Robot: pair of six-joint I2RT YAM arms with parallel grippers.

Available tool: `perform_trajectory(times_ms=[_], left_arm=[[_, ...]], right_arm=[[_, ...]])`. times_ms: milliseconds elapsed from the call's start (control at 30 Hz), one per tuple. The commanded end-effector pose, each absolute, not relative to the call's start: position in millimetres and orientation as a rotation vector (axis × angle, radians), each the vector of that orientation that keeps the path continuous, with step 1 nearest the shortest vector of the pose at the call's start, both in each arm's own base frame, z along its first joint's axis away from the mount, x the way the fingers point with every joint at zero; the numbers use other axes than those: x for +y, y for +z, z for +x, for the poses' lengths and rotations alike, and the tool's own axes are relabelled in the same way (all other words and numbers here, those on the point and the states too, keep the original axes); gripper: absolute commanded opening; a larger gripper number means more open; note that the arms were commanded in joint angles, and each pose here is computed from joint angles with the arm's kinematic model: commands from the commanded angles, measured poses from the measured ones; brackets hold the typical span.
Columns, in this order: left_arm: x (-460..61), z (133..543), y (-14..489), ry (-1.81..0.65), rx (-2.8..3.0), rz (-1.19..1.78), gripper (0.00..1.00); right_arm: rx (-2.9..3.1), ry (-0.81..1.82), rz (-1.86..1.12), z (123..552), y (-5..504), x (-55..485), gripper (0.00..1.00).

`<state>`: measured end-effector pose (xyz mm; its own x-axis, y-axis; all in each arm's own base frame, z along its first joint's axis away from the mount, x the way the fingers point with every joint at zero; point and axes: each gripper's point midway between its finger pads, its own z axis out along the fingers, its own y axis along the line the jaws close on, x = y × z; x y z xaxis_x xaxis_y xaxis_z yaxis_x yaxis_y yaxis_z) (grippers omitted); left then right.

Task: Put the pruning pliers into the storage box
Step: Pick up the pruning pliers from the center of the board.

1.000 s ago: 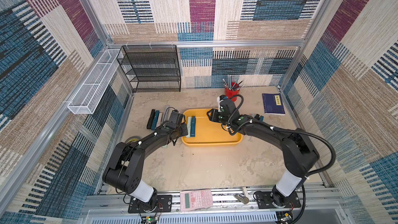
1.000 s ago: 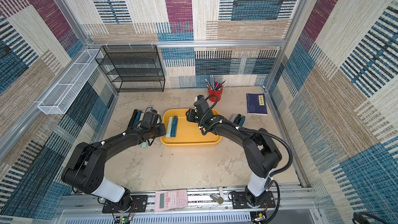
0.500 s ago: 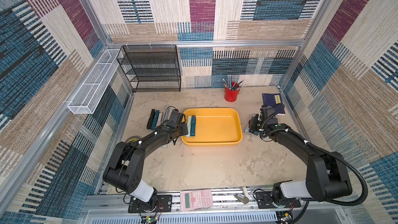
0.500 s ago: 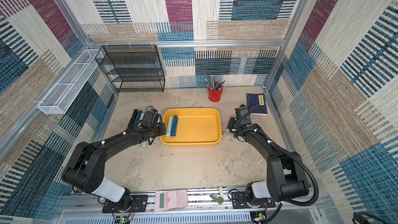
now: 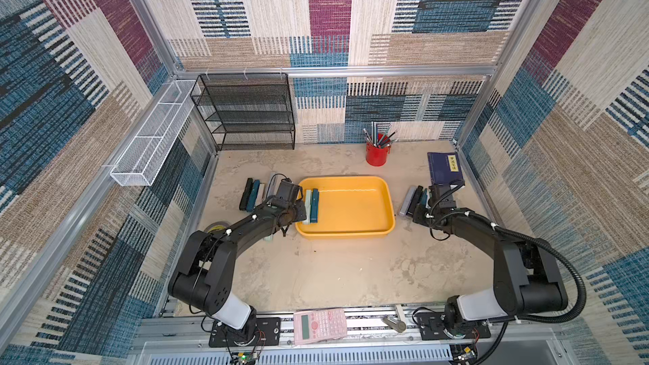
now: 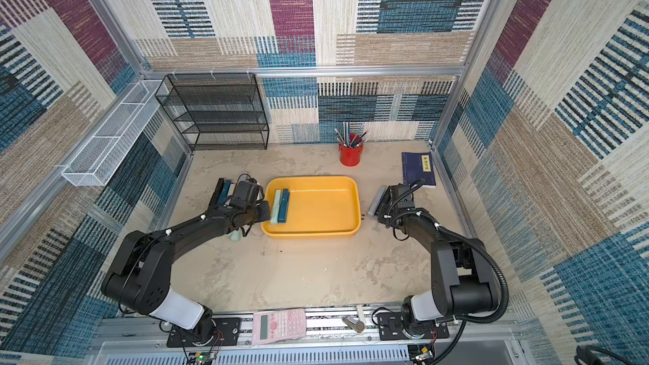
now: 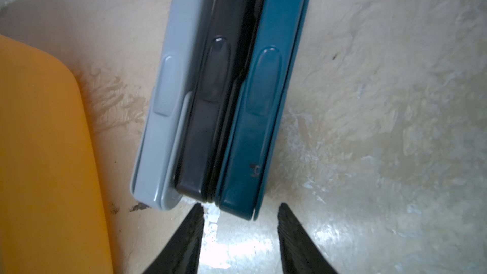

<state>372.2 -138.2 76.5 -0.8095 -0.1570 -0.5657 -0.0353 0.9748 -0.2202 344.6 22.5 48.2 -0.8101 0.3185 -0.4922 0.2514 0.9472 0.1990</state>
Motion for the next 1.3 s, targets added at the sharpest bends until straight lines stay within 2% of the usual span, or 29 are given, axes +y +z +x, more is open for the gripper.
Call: perform_trajectory(times_ms=[0,167,767,1267], left_arm=[[-136,379,80,-0.241,2.475,-0.117,0.0],[-136,380,78,-0.236,2.476,-0.119,0.0],[-136,381,74,-0.228,2.489,-0.113,0.0],[-136,382,74,-0.226,2.493,-0.106,0.0]], right_arm=[[2.543,0.154,0.384,352,47,21,0.48],[2.554,0.183,0.37,354,40,26,0.49],[2.53,0.03,0.459,359,39,-3,0.48],[2.509,0.026,0.461,372,40,-12,0.4]])
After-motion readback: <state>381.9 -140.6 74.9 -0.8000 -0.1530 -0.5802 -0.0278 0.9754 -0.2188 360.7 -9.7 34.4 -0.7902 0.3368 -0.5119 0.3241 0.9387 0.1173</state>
